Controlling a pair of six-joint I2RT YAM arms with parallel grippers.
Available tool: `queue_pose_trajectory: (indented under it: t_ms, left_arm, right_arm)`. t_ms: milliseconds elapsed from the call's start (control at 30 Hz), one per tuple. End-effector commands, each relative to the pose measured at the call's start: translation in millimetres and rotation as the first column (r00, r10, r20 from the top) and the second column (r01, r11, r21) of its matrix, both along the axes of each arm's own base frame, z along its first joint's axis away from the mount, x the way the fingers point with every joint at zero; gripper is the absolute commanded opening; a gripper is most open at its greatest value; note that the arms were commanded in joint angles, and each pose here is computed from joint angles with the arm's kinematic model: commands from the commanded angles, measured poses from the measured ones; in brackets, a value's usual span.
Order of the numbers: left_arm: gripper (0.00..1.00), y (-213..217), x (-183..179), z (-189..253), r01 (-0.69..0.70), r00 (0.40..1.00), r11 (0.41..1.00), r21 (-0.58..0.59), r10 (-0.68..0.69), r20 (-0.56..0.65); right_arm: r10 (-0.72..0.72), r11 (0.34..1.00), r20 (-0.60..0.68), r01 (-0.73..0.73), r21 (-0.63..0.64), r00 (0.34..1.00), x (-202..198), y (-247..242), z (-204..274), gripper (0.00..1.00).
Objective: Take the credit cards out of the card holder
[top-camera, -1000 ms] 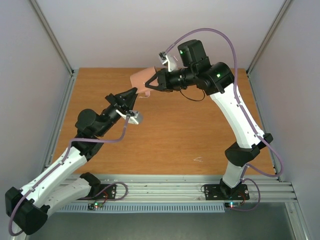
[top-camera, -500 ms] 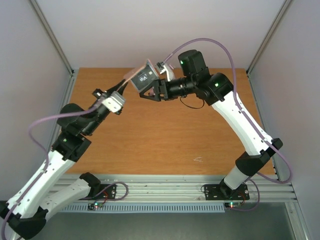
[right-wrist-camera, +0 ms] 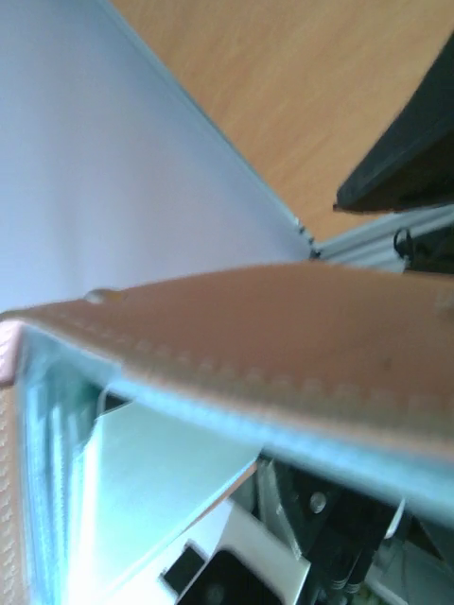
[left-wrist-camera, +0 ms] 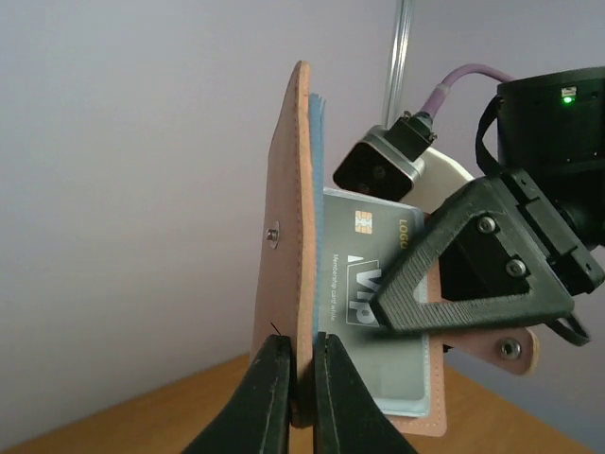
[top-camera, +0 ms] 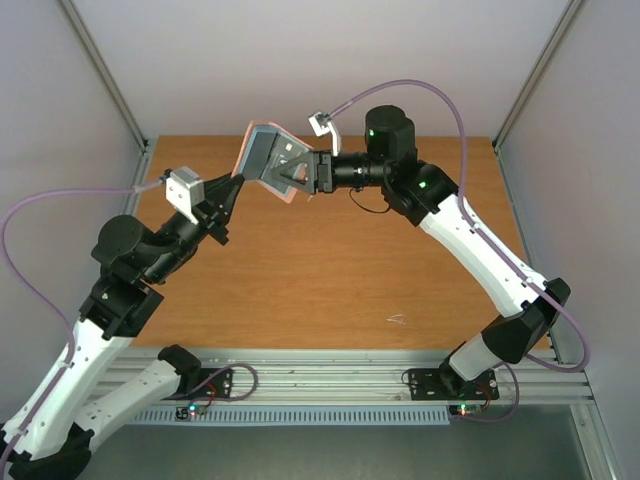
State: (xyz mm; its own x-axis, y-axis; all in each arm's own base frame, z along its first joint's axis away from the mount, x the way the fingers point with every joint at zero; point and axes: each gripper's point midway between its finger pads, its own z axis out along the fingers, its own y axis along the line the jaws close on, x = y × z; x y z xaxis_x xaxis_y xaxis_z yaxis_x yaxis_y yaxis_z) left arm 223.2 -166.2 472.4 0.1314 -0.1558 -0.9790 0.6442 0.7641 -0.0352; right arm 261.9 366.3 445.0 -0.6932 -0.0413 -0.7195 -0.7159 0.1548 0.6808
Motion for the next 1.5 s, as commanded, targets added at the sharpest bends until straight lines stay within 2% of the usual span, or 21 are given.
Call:
queue_pose_trajectory:
  t_ms: [0, 67, 133, 200, 267, 367, 467, 667, 767, 900, 1033, 1133, 1267, 1367, 1467]
  left_arm:
    - [0.00, 4, -14, 19, 0.072, 0.995, 0.984, -0.162, -0.081, -0.051]
    - [0.00, 9, -9, 15, 0.044, 0.993, 0.978, -0.203, -0.066, -0.098]
    - [0.00, 14, -5, 11, 0.018, 0.989, 0.973, -0.230, -0.050, -0.136]
    - [0.00, 15, -6, 5, 0.019, 0.987, 0.972, -0.232, -0.055, -0.148]
    - [0.09, 21, -3, -1, -0.015, 0.986, 0.972, -0.234, -0.025, -0.167]
    - [0.18, 35, 5, -4, -0.098, 0.981, 0.965, -0.244, 0.053, -0.187]
    - [0.25, 39, 7, -5, -0.120, 0.982, 0.970, -0.210, 0.084, -0.169]
    - [0.34, 26, 3, -11, -0.049, 0.985, 0.983, -0.177, 0.017, -0.174]
    - [0.39, 13, -5, -13, 0.042, 0.983, 0.986, -0.160, -0.070, -0.171]
    - [0.41, 0, -12, -17, 0.130, 0.971, 0.979, -0.155, -0.157, -0.180]
    - [0.46, -16, -22, -16, 0.247, 0.947, 0.957, -0.154, -0.272, -0.168]
    - [0.47, -13, -14, -18, 0.208, 0.949, 0.961, -0.181, -0.243, -0.199]
    - [0.48, -11, -13, -18, 0.194, 0.957, 0.969, -0.156, -0.221, -0.186]
    - [0.52, -15, -20, -16, 0.231, 0.954, 0.964, -0.129, -0.251, -0.162]
    - [0.55, -9, -19, -18, 0.197, 0.958, 0.971, -0.135, -0.220, -0.185]
  right_arm:
    - [0.031, 0.993, 0.097, -0.042, 0.110, 0.995, -10, -3, 33, 0.36]
    - [0.033, 0.993, 0.111, -0.046, 0.111, 0.993, -12, -4, 34, 0.20]
    - [0.035, 0.994, 0.124, -0.047, 0.101, 0.992, -14, -7, 34, 0.08]
    - [0.033, 0.996, 0.132, -0.044, 0.077, 0.991, -14, -12, 31, 0.01]
    - [0.064, 0.996, 0.154, -0.072, 0.052, 0.986, -20, -16, 28, 0.01]
    - [0.181, 0.982, 0.212, -0.190, 0.020, 0.960, -44, -21, 28, 0.01]
    - [0.250, 0.966, 0.257, -0.259, 0.001, 0.933, -62, -28, 31, 0.01]
    - [0.318, 0.946, 0.276, -0.325, -0.020, 0.907, -77, -33, 32, 0.01]
    - [0.327, 0.942, 0.288, -0.336, -0.018, 0.900, -78, -33, 34, 0.01]
    - [0.348, 0.931, 0.307, -0.364, -0.007, 0.886, -81, -32, 37, 0.01]
    - [0.316, 0.945, 0.293, -0.327, -0.013, 0.902, -67, -24, 35, 0.01]
    - [0.332, 0.939, 0.288, -0.345, -0.006, 0.898, -65, -17, 35, 0.01]
    - [0.338, 0.936, 0.299, -0.352, -0.006, 0.892, -66, -14, 34, 0.01]
    - [0.319, 0.945, 0.285, -0.325, -0.028, 0.904, -60, -12, 28, 0.01]
    - [0.280, 0.960, 0.287, -0.275, -0.056, 0.916, -55, -13, 24, 0.01]
